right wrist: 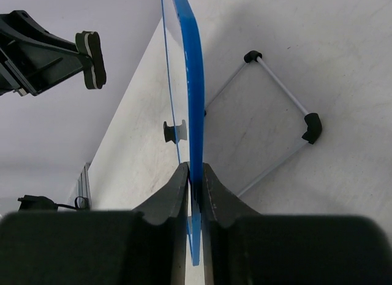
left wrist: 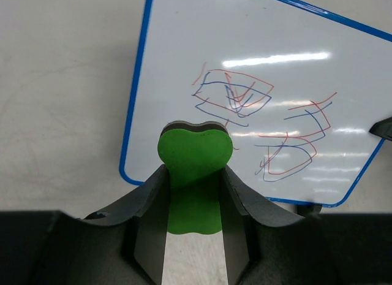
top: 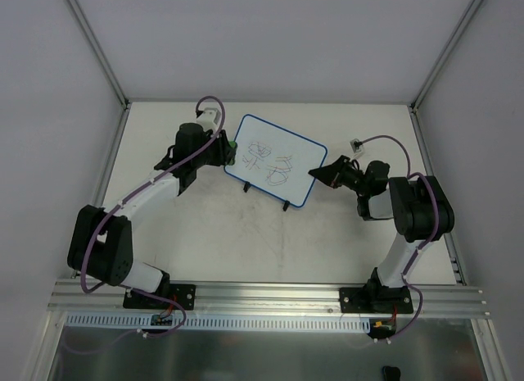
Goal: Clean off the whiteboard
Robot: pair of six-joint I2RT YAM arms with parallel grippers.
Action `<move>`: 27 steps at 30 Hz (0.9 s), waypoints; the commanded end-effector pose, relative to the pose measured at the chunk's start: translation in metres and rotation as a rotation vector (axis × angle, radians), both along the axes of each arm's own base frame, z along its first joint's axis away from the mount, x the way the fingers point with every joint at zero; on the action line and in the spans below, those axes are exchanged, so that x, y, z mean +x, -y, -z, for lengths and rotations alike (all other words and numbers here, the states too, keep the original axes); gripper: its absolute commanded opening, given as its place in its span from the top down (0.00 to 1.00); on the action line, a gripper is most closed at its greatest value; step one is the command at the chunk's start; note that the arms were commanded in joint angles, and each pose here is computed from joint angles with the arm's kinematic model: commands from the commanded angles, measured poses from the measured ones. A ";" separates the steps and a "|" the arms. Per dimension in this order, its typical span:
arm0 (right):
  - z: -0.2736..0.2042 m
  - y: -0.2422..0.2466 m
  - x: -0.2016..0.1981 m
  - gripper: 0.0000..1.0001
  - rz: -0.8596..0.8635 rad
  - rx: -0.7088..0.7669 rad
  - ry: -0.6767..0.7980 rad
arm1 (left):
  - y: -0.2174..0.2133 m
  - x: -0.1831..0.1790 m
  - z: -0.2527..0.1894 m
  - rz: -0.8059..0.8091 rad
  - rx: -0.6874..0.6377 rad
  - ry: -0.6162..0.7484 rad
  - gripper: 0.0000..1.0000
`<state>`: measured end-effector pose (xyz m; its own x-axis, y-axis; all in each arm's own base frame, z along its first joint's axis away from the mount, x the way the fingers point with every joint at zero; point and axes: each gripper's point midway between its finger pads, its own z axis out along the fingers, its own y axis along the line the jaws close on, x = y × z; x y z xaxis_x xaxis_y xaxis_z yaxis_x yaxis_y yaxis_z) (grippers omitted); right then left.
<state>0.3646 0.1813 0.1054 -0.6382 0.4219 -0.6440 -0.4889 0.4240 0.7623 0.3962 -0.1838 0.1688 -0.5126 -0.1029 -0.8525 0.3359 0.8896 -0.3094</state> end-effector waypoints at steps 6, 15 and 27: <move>-0.039 -0.003 0.010 1.00 -0.001 0.009 0.252 | 0.031 0.022 -0.005 0.116 0.080 0.099 1.00; -0.032 -0.001 0.011 1.00 0.010 0.000 0.244 | 0.032 0.049 -0.002 0.084 0.133 0.174 1.00; -0.031 0.001 0.009 1.00 0.013 -0.012 0.254 | 0.045 0.083 0.008 0.055 0.138 0.243 1.00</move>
<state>0.3641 0.1827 0.1044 -0.6393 0.4204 -0.6438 -0.4936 0.4176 0.7628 0.4592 -0.2157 0.1296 -0.4060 0.0691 -0.9113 0.4158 0.9019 -0.1168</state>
